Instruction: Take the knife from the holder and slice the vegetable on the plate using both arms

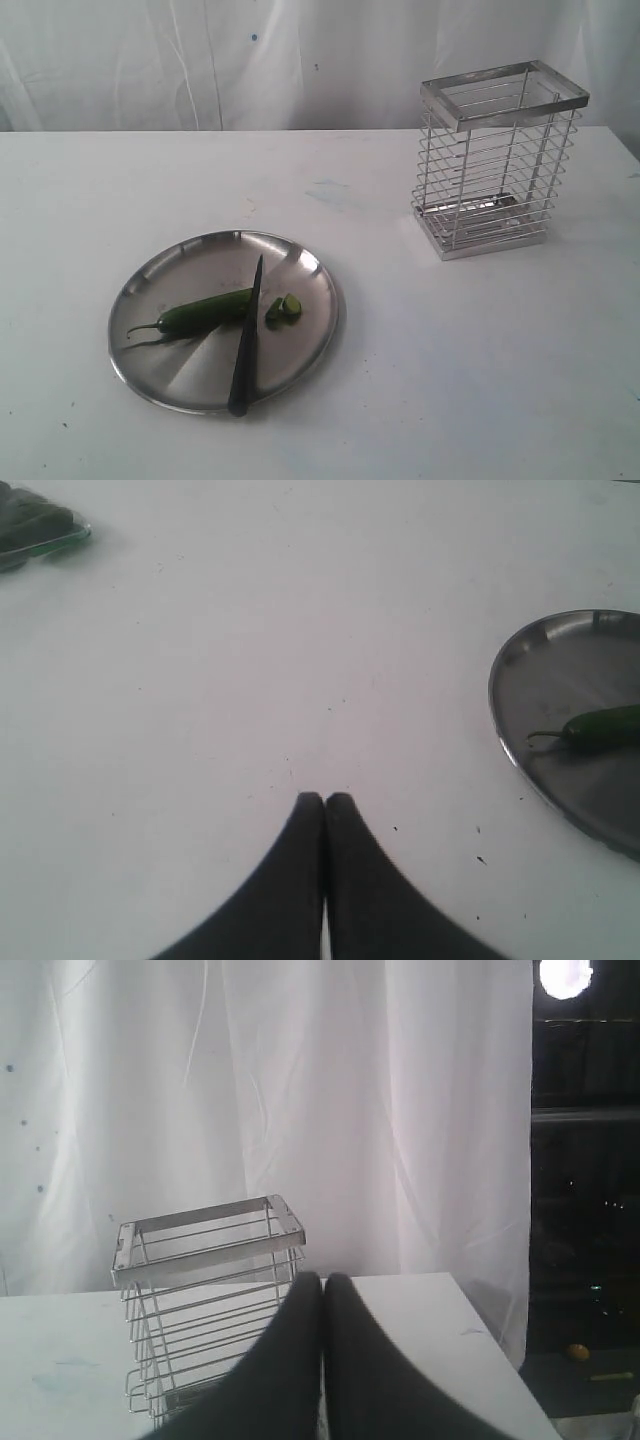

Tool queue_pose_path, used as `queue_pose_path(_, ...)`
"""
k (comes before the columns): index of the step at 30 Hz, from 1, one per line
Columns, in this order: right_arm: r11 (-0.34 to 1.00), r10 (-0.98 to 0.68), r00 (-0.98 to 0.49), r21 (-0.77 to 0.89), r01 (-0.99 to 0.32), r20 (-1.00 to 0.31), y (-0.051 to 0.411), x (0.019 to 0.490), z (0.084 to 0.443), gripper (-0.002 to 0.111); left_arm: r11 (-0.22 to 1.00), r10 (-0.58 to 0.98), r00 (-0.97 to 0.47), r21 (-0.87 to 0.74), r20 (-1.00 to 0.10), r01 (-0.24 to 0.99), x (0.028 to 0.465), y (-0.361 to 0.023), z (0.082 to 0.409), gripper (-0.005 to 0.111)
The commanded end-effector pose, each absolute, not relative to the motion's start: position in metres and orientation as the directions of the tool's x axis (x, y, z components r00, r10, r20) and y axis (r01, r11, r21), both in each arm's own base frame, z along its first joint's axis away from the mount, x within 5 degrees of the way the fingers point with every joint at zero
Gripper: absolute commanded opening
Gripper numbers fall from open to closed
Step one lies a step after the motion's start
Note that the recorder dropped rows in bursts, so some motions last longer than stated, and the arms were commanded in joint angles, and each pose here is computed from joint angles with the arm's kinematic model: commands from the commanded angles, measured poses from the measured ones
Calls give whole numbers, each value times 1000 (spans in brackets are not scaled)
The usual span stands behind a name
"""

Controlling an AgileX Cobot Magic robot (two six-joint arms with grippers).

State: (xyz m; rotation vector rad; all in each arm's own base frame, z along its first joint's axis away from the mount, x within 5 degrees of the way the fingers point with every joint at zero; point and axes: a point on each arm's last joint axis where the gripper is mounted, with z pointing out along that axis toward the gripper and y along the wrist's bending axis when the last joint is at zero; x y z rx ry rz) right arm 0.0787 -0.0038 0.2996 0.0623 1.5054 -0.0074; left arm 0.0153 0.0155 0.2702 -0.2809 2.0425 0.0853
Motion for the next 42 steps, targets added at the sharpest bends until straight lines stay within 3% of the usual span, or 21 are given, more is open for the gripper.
queue_pose_path(1, 998, 31, 80, 35, 50, -996, -4, 78, 300, 0, 972, -159, -446, -60, -881, -227, 15, 15, 269, 0)
queue_pose_path(8, 997, 31, 97, 37, 62, -995, -5, 72, 299, 0, 972, -159, -448, -60, -880, -227, 15, 15, 268, 0)
queue_pose_path(14, 997, -9, 331, 16, 74, -944, -3, 56, 285, 0, 972, -159, -448, -60, -880, -227, 15, 15, 268, 0)
queue_pose_path(18, 968, -66, 469, 56, 243, -881, -17, 51, 251, 0, 972, -159, -448, -60, -880, -227, 15, 15, 268, 0)
queue_pose_path(22, 973, -9, 249, 49, 227, -968, -15, 52, 228, 0, 972, -159, -446, -61, -881, -227, 15, 15, 269, 0)
queue_pose_path(23, 983, 93, 49, 100, 154, -994, -8, 56, 208, 0, 972, -156, -445, -56, -882, -229, 15, 15, 269, 0)
queue_pose_path(25, 981, 156, -275, 116, 157, -949, -5, 52, 178, 0, 972, -156, -445, -56, -882, -229, 15, 15, 269, 0)
queue_pose_path(28, 978, 90, -188, 51, 204, -978, -11, 53, 187, 0, 972, -157, -449, -56, -880, -229, 15, 15, 268, 0)
queue_pose_path(32, 972, 160, -231, 114, 203, -960, -10, 53, 182, 0, 972, -157, -449, -56, -880, -229, 15, 15, 268, 0)
queue_pose_path(42, 972, 160, -231, 114, 203, -960, -10, 53, 182, 0, 973, -162, -447, -67, -880, -221, 15, 14, 268, 0)
